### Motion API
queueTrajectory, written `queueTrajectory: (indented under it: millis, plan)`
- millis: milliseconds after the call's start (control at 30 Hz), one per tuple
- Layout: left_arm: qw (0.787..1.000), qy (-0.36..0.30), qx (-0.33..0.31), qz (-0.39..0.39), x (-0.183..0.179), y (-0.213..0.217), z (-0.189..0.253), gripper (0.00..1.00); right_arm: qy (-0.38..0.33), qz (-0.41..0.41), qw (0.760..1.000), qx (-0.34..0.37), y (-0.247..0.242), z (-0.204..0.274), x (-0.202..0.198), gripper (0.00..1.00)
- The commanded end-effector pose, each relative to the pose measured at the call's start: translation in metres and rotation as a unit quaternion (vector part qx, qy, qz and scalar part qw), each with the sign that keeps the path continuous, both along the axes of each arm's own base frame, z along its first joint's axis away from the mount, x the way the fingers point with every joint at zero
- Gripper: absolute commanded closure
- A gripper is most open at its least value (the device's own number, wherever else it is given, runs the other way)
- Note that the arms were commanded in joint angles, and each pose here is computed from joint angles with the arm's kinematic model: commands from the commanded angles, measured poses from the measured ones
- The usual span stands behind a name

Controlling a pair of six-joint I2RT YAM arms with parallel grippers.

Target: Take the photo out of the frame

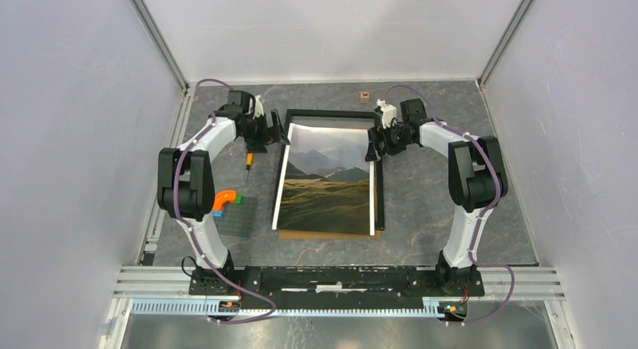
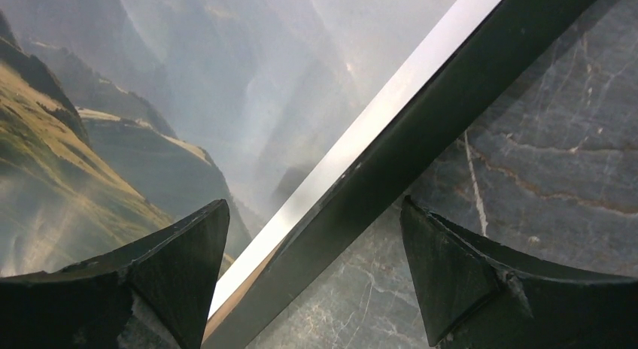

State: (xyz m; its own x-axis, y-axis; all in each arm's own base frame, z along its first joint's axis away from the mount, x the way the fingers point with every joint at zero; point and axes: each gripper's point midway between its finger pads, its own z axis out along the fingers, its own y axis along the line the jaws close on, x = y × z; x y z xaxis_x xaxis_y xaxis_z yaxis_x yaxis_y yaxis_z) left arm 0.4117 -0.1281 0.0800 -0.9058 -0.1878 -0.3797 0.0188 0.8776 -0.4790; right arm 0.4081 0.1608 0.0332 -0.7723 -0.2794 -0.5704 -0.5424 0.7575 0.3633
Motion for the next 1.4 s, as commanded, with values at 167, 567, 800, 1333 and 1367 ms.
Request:
queueTrajectory:
  millis: [167,567,800,1333,1367]
  plan:
    - [0.997,0.037,-0.009,-0.069,-0.052,-0.013,-0.021,0.04,0.064,0.028,0.997,0.033,0.0,0.001,-0.055,0.13]
    - [0.988,0.032,-0.067,-0.139,-0.104,-0.043,0.007,0.2,0.078,0.073,0.992,0.066,0.019,0.016,-0.083,0.15]
    - [0.988,0.051,-0.06,-0.136,-0.127,-0.037,0.001,0.2,0.085,0.076,0.992,0.056,0.016,0.014,-0.094,0.14]
    - [0.987,-0.1,0.079,-0.097,-0.063,0.021,0.092,0.0,-0.003,0.025,0.999,0.028,-0.048,0.07,-0.042,0.05]
    - [0.985,-0.114,0.085,-0.099,-0.057,0.024,0.107,0.0,-0.016,0.027,0.999,0.024,-0.053,0.079,-0.038,0.05]
